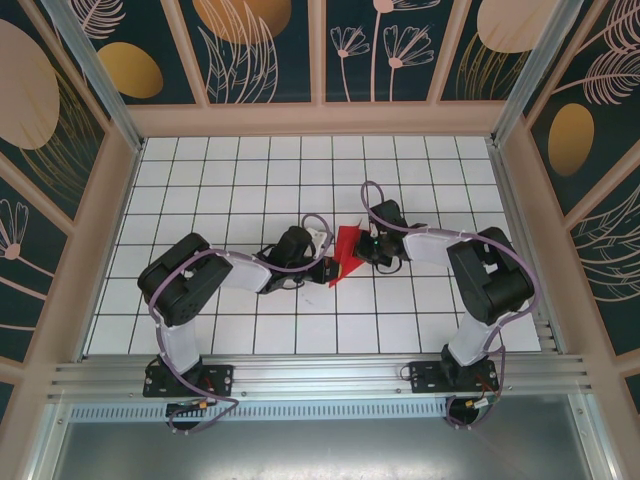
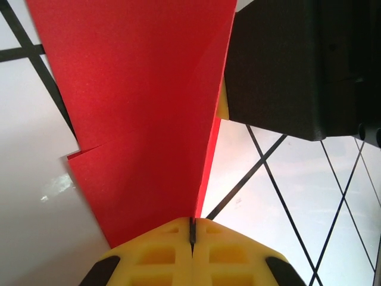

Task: Fold a paper plane with a square sheet of paper (pick it up from the middle)
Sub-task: Fourth fold the wing at the center of the table.

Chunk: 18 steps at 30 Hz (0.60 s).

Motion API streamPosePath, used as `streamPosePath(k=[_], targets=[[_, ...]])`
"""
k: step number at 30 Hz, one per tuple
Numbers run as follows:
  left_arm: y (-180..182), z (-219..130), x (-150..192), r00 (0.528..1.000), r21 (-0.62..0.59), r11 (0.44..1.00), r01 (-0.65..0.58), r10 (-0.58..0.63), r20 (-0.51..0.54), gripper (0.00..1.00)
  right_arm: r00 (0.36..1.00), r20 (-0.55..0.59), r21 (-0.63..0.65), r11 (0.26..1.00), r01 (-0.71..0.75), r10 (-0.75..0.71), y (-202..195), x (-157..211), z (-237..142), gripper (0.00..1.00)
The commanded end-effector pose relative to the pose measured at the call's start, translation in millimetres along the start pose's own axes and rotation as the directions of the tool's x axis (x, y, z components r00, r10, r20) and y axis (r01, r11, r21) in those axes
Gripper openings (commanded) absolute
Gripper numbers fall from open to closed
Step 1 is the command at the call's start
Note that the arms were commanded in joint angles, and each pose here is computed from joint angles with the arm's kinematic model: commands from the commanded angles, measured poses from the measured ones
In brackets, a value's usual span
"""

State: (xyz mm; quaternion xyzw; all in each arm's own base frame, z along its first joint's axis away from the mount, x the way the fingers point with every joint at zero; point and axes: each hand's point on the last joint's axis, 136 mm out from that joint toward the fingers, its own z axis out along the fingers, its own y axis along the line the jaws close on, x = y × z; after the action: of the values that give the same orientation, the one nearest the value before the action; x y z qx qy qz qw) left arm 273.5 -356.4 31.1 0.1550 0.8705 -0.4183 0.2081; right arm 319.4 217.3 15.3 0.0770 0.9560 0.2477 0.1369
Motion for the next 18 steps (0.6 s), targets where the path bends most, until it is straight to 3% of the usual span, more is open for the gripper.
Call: streamPosePath(k=[1, 18], targets=[[-2.0, 0.0, -3.7, 1.000, 0.042, 0.999, 0.006, -0.006, 0.005, 0.00, 0.999, -0.048, 0.103, 0.995, 0.006, -0.001, -29.2, 10.8, 11.1, 0.13], [3.5, 4.3, -7.7, 1.000, 0.069, 0.998, 0.008, -0.007, -0.021, 0.00, 0.988, -0.070, 0.123, 0.981, 0.147, -0.139, -31.9, 5.0, 12.3, 0.13]])
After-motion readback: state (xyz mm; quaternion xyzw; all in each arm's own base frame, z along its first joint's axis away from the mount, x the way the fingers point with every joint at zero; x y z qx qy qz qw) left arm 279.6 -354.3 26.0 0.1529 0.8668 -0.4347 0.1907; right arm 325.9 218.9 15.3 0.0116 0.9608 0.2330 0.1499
